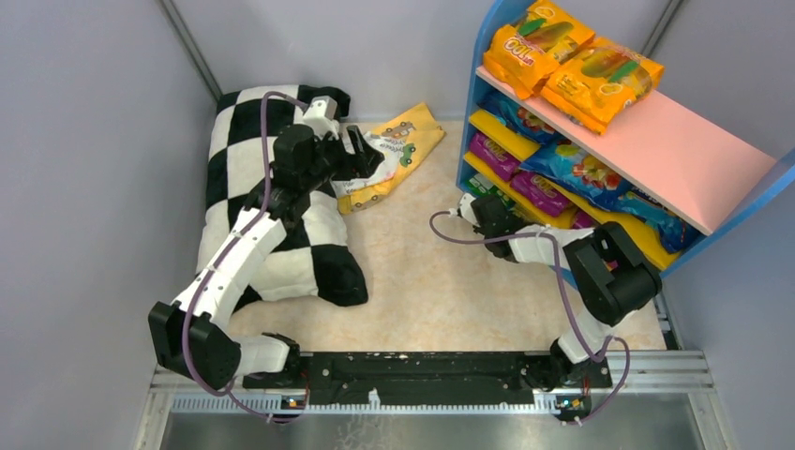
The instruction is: Place and organize the candy bags onto the shelf
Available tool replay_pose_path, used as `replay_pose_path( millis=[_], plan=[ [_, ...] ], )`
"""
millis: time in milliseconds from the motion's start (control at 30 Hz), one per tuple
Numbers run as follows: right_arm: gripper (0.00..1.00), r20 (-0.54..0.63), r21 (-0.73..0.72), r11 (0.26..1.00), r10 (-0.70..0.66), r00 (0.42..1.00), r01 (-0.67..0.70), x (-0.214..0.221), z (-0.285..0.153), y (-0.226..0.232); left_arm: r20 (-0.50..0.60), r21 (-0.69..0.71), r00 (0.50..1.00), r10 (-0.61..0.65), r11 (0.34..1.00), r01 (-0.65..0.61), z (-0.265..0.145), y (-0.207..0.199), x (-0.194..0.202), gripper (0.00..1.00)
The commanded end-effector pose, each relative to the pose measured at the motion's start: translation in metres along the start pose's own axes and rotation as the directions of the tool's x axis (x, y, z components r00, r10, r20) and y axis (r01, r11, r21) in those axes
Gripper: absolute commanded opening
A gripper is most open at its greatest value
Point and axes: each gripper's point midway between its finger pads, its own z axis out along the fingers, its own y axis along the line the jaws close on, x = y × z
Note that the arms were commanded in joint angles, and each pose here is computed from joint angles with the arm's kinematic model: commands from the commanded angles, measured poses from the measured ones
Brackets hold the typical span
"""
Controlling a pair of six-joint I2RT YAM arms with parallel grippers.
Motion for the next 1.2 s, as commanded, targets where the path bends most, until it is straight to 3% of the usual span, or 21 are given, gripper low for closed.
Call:
replay_pose_path(
  millis=[0,300,367,533,600,800,933,1067,1133,1167],
  plan=[
    [0.38,0.005,-0.048,0.992,0.114,0.994,-0.113,-0.004,-0.009,0.003,0.025,0.052,0.999,-0.034,0.998,0.033,0.003,-0.002,-0.007,0.85],
    [0.50,0.018,-0.014,0.982,0.188,0.982,-0.188,-0.001,-0.041,0.001,0.005,0.077,0.997,-0.074,0.994,0.073,0.007,0.001,-0.004,0.85],
    [0.45,0.008,-0.017,0.983,0.184,0.983,-0.184,0.002,-0.043,0.003,0.002,0.074,0.997,-0.076,0.994,0.075,0.008,0.002,-0.003,0.85],
    [0.16,-0.001,0.072,0.985,0.159,0.987,-0.159,0.008,-0.034,-0.009,0.001,0.074,0.997,-0.080,0.994,0.080,0.009,0.003,-0.002,0.85],
    [0.09,-0.003,0.089,0.984,0.157,0.988,-0.156,0.007,-0.027,-0.014,-0.002,0.073,0.997,-0.082,0.994,0.082,0.009,0.004,-0.001,0.85],
    [0.01,-0.026,0.139,0.987,0.085,0.996,-0.080,0.008,-0.001,-0.030,-0.005,0.074,0.996,-0.084,0.994,0.084,0.010,0.004,0.000,0.85],
    [0.00,-0.036,0.160,0.987,0.035,0.999,-0.029,0.010,0.011,-0.035,-0.007,0.075,0.996,-0.088,0.993,0.088,0.010,0.005,0.000,0.85],
    [0.00,-0.014,0.147,0.987,0.065,0.998,-0.062,0.009,0.019,-0.039,-0.010,0.081,0.995,-0.100,0.992,0.100,0.010,0.007,0.000,0.85],
    [0.03,0.012,0.110,0.990,0.082,0.997,-0.083,0.001,0.021,-0.035,-0.012,0.087,0.994,-0.106,0.990,0.107,0.010,0.007,0.000,0.85],
    [0.09,0.015,0.100,0.990,0.099,0.995,-0.100,0.000,0.021,-0.033,-0.013,0.087,0.994,-0.109,0.990,0.110,0.010,0.007,0.000,0.85]
  ],
)
